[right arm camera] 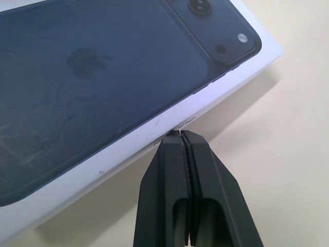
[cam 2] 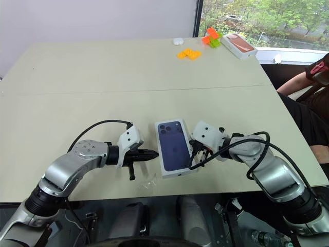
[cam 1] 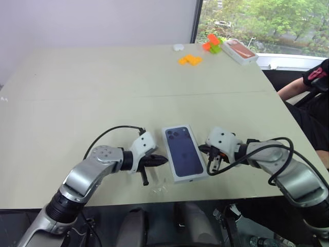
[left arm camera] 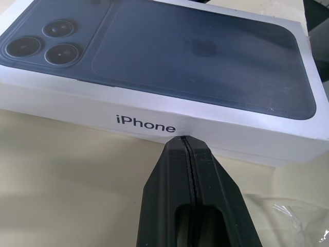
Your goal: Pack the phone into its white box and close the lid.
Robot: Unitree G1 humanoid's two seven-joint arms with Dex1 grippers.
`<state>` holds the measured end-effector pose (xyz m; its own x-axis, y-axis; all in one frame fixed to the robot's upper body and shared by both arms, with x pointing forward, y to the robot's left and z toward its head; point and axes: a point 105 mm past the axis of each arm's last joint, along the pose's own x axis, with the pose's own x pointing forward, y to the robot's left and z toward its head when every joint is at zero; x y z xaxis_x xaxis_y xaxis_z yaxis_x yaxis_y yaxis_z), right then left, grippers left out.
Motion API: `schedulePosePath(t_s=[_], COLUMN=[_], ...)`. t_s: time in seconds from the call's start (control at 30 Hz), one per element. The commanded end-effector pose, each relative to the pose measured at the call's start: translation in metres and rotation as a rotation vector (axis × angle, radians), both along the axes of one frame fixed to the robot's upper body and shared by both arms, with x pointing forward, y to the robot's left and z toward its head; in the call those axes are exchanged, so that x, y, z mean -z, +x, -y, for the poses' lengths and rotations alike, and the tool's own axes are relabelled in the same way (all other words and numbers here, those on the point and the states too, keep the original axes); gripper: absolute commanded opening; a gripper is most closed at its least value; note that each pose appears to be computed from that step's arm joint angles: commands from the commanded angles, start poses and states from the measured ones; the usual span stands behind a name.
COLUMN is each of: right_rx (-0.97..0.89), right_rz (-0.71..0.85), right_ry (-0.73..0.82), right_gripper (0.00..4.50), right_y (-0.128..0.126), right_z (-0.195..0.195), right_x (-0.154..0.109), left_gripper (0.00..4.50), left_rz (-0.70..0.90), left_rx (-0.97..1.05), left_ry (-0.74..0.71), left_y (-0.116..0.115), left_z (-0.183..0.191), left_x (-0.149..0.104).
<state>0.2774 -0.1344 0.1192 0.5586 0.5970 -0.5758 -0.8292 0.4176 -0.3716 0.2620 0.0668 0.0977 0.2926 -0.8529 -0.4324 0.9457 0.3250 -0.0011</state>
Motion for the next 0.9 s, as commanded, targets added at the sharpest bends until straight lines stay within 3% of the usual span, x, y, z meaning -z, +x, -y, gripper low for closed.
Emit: schedulePosePath(t_s=[0.03, 0.17, 0.3, 0.5, 0.67, 0.8, 0.9], right_rx=[-0.088, -0.056, -0.027, -0.028, -0.237, -0.14, -0.106], right_rz=[0.043, 0.08, 0.086, 0.01, -0.151, -0.174, -0.191], right_ry=[-0.003, -0.002, 0.006, 0.158, 0.15, 0.044, 0.001], right_gripper=[0.05, 0.05, 0.05, 0.05, 0.05, 0.05, 0.05], right_y=[-0.01, -0.004, -0.003, -0.016, -0.062, -0.053, -0.051], right_z=[-0.014, -0.007, 0.011, 0.02, -0.016, -0.015, -0.01], right_x=[-0.006, -0.013, -0.029, -0.045, -0.02, 0.015, 0.026], left_gripper=[0.0, 0.0, 0.0, 0.0, 0.0, 0.0, 0.0], left_rz=[0.051, 0.045, 0.021, 0.108, 0.163, 0.117, 0.094], left_rx=[0.03, 0.008, -0.009, -0.207, -0.203, -0.164, -0.183], left_ry=[-0.017, -0.051, -0.19, -0.264, -0.045, 0.038, 0.069], left_y=[-0.001, 0.002, 0.004, 0.054, 0.071, 0.068, 0.069], left_z=[0.007, 0.002, -0.007, -0.001, 0.019, 0.027, 0.023], left_x=[-0.007, -0.016, -0.046, -0.072, -0.036, -0.013, -0.006])
